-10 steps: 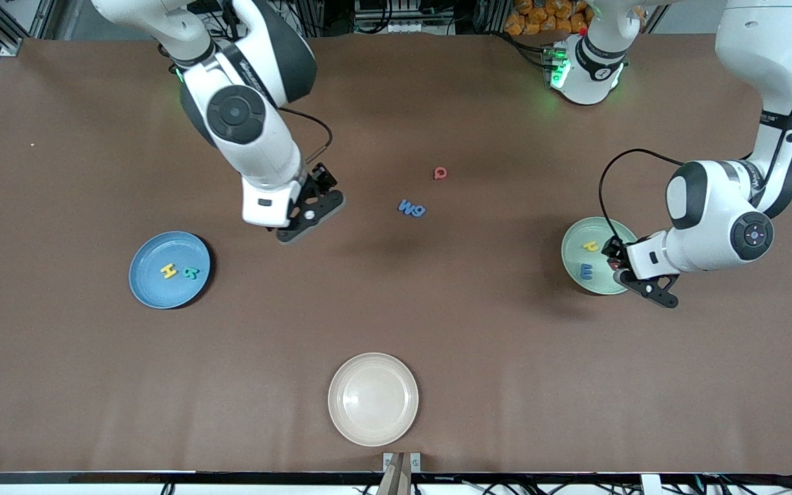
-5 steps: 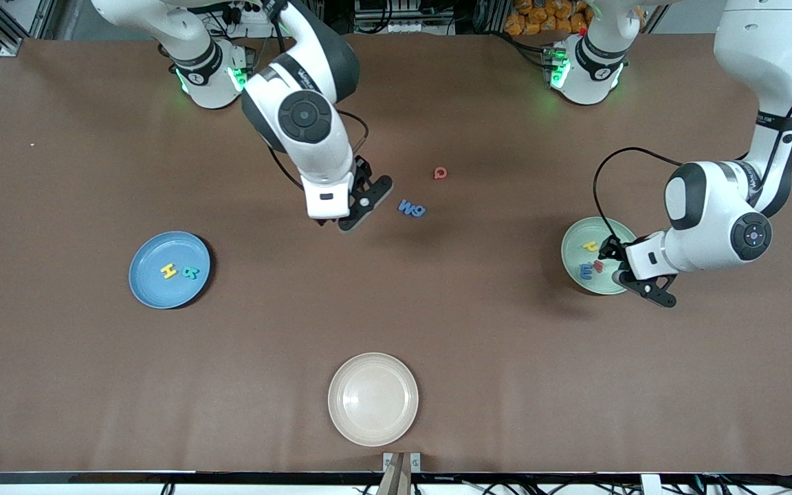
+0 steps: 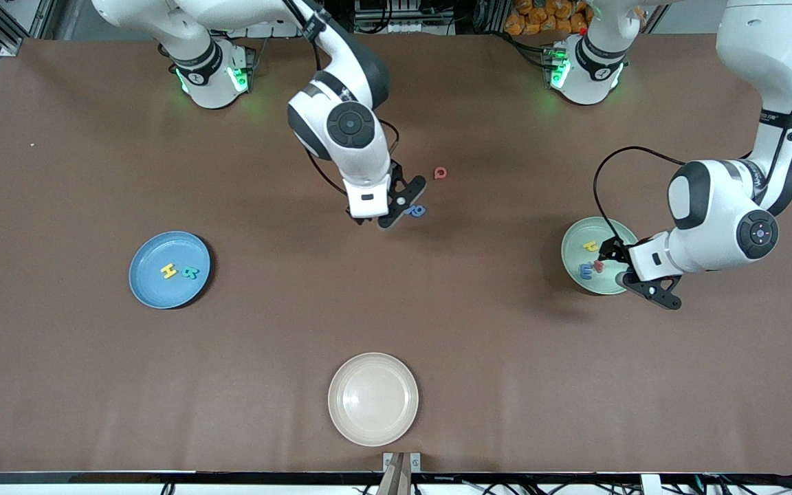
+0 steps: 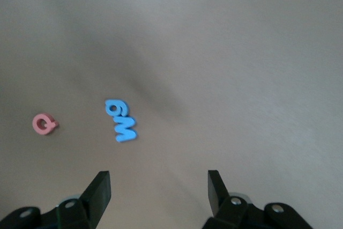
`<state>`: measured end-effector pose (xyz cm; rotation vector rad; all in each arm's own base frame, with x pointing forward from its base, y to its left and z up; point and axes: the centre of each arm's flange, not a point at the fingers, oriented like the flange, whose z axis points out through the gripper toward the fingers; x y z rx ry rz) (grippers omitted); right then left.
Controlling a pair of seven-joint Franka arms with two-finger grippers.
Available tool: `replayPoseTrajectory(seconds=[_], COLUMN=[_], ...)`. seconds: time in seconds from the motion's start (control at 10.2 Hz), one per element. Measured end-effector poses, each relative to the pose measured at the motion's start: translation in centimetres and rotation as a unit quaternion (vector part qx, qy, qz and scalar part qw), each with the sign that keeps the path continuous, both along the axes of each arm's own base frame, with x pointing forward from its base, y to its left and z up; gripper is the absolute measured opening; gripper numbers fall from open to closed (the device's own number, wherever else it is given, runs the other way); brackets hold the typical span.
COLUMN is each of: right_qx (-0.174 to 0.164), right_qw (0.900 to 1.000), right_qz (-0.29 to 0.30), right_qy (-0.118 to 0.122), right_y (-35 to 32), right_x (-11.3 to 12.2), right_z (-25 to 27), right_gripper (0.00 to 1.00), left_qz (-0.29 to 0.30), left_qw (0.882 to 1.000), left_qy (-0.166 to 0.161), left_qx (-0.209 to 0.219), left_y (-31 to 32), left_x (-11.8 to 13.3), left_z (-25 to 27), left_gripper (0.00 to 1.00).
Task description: Sort uppercase to blue plate, lowercase to green plate
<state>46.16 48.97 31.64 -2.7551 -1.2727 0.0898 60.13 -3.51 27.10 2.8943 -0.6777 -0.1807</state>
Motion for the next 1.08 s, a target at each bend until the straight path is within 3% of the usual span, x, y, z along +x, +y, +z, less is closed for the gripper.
replayPoseTrajectory(seconds=[0.59, 1.08], right_qx=[-0.005, -0.011], right_qw=[0.999, 0.998], right_qz=[0.044, 0.065], right_qy=[0.008, -0.004], right_y=[3.8, 4.5], right_x=[-4.5, -5.5], right_z=[-8.8, -11.7], right_gripper=[0.73, 0.69], left_qz=[0.008, 0.005], left_qw=[1.0, 1.0], left_qy=[-0.018, -0.02], left_qx=[0.007, 0.017], left_y=[1.5, 2.2], left_x=[0.5, 0.6], left_z=[1.9, 2.0], left_gripper=[0.81, 0.81])
